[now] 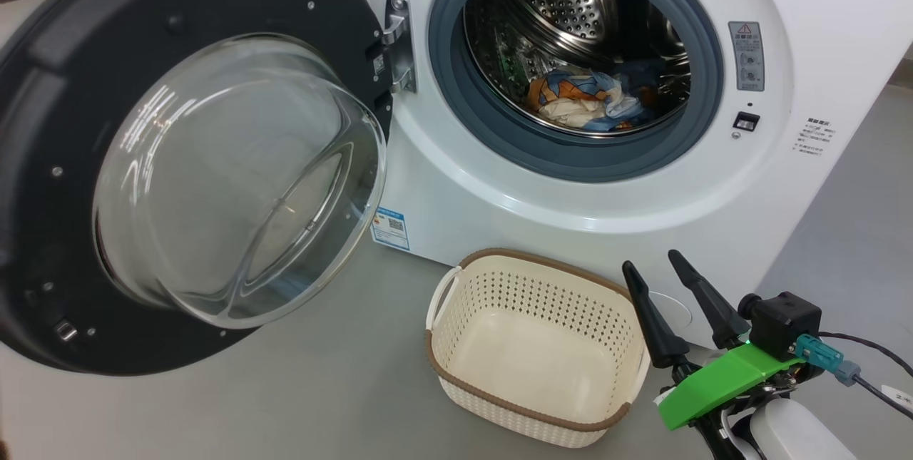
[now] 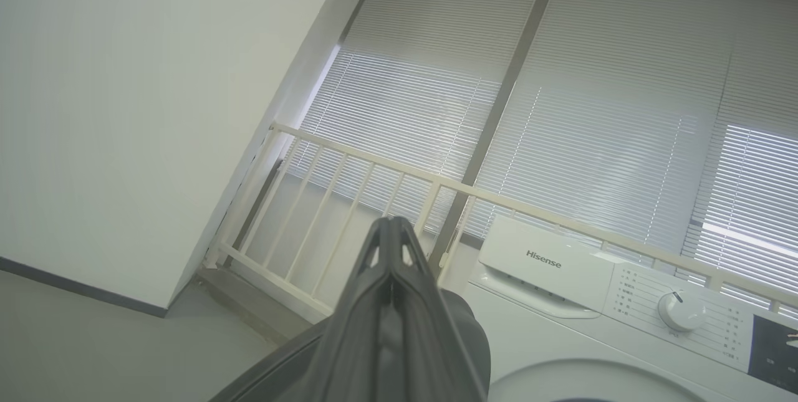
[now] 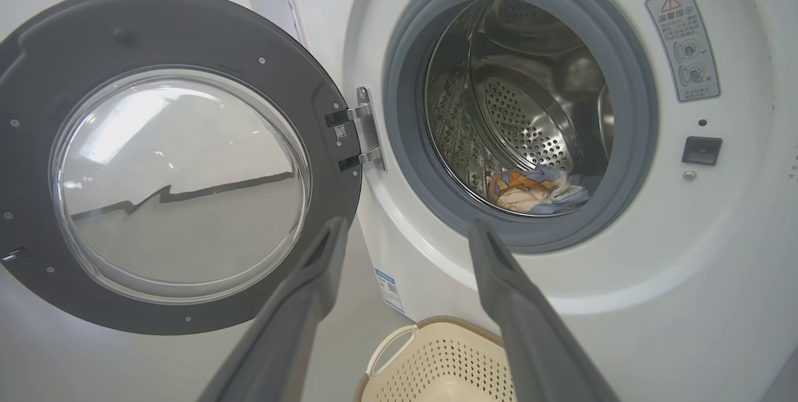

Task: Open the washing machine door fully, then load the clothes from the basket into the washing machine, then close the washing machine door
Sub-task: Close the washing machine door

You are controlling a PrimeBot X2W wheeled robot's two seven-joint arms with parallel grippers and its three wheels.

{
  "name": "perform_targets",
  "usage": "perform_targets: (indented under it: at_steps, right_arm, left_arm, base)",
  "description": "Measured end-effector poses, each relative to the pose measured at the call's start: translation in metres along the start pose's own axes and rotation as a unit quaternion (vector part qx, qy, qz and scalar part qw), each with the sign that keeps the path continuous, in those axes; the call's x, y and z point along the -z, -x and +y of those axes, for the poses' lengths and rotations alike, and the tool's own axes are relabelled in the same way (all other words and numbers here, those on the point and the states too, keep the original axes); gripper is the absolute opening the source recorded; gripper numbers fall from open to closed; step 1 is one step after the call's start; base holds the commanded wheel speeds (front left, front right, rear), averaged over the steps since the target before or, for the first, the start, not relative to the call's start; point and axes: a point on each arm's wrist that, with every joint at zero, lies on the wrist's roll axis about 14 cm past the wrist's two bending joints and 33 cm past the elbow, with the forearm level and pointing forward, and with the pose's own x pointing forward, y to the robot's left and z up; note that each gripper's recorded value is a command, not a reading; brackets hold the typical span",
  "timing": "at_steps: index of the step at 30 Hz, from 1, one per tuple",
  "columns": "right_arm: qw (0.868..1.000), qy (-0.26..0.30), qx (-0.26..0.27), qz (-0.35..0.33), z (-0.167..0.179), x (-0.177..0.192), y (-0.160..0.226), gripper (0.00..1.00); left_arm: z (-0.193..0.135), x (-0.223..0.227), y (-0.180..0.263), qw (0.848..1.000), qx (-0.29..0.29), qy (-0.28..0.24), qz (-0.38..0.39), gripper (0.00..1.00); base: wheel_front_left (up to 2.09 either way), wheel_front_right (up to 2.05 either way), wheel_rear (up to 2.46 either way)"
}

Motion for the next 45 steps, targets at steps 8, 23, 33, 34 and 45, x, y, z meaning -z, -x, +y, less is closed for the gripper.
perform_targets:
  at_steps: [8, 23, 33, 34, 45]
  right_arm:
    - [1.000, 0.002, 0.014, 0.013, -0.015, 0.009, 0.009, 1.00]
    - [0.998, 0.010, 0.050, 0.021, -0.053, 0.013, 0.018, 1.00]
    - [0.997, 0.013, 0.064, 0.026, -0.067, 0.017, 0.024, 1.00]
    - [0.997, 0.013, 0.065, 0.026, -0.068, 0.017, 0.024, 1.00]
    - [0.998, 0.018, 0.062, 0.026, -0.065, 0.015, 0.023, 1.00]
  left_arm:
    - [0.073, -0.001, -0.026, 0.979, -0.117, 0.168, -0.001, 0.00]
    - [0.159, 0.064, -0.012, 0.908, -0.287, 0.299, 0.062, 0.00]
    - [0.177, 0.108, 0.015, 0.876, -0.345, 0.306, 0.143, 0.00]
    - [0.178, 0.111, 0.019, 0.872, -0.349, 0.309, 0.151, 0.00]
    - [0.165, 0.136, 0.033, 0.848, -0.337, 0.317, 0.258, 0.00]
  base:
    - [0.00, 0.00, 0.00]
    - [0.00, 0.00, 0.00]
    - [0.00, 0.00, 0.00]
    - [0.00, 0.00, 0.00]
    - [0.00, 0.00, 0.00]
